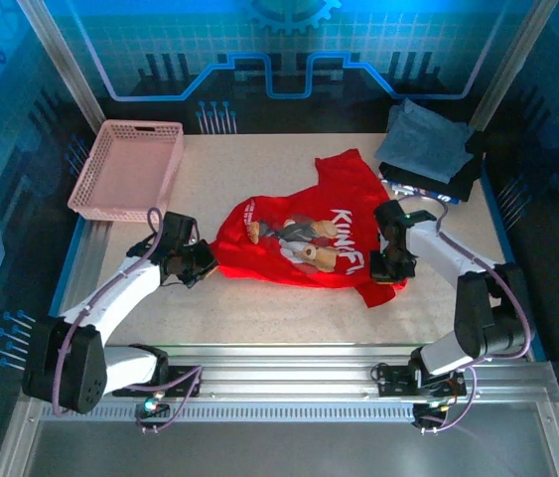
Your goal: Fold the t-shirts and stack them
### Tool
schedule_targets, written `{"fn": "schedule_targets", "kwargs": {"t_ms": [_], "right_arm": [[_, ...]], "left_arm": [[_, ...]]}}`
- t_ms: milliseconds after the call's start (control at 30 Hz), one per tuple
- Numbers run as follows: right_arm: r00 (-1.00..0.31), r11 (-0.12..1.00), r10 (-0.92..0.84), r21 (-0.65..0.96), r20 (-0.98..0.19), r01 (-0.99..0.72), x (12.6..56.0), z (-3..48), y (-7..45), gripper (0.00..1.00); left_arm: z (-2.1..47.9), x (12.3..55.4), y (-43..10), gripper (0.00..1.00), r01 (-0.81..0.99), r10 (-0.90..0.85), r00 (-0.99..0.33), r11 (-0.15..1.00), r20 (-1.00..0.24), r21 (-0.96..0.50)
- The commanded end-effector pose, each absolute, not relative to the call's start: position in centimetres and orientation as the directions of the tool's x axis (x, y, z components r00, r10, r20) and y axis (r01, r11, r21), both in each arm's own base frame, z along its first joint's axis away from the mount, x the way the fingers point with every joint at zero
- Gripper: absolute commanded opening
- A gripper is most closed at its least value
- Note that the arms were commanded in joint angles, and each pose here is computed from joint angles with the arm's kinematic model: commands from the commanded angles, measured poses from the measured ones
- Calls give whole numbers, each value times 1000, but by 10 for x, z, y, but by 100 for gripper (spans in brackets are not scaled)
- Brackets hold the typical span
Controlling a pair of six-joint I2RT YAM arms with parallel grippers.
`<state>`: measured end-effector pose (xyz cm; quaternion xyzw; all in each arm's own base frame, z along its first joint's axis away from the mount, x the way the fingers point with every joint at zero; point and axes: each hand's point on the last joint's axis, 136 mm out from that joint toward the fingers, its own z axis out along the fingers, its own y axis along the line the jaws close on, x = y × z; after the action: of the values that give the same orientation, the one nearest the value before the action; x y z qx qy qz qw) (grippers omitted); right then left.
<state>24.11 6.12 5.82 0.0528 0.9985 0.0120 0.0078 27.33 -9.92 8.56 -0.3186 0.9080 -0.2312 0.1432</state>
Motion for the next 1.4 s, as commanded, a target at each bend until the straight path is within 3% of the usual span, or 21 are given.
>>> {"fn": "schedule_targets", "kwargs": {"t_ms": [0,300,433,667,900,1033,1133,1233,1367], "right_arm": [[-990,993,117,15,-73,116,244,90,56,1],[-964,976,140,193,-226,97,245,185,54,0],[-968,943,120,331,-219,42,244,202,69,0],[-994,922,112,373,-7,102,211,174,78,1],[-989,847,115,511,95,148,199,161,87,6],[-973,891,106,416,203,183,195,137,74,6],[-970,864,126,457,208,211,204,130,80,8],[-951,856,74,470,301,215,197,114,95,11],[-931,929,91,308,354,208,182,96,77,11]], "left_arm": [[98,272,-90,0,-480,-618,-767,730,-170,-486],[146,288,-61,0,-468,-664,-703,701,-254,-538],[163,299,-53,0,-456,-680,-682,684,-271,-569],[178,313,-38,0,-443,-680,-663,693,-312,-569],[186,323,-13,0,-445,-685,-637,700,-352,-559],[174,327,-13,0,-447,-669,-664,714,-335,-539],[162,327,-11,0,-460,-665,-670,720,-330,-519],[153,328,-11,0,-466,-662,-681,722,-314,-512],[141,325,-6,0,-485,-655,-687,736,-314,-472]]}}
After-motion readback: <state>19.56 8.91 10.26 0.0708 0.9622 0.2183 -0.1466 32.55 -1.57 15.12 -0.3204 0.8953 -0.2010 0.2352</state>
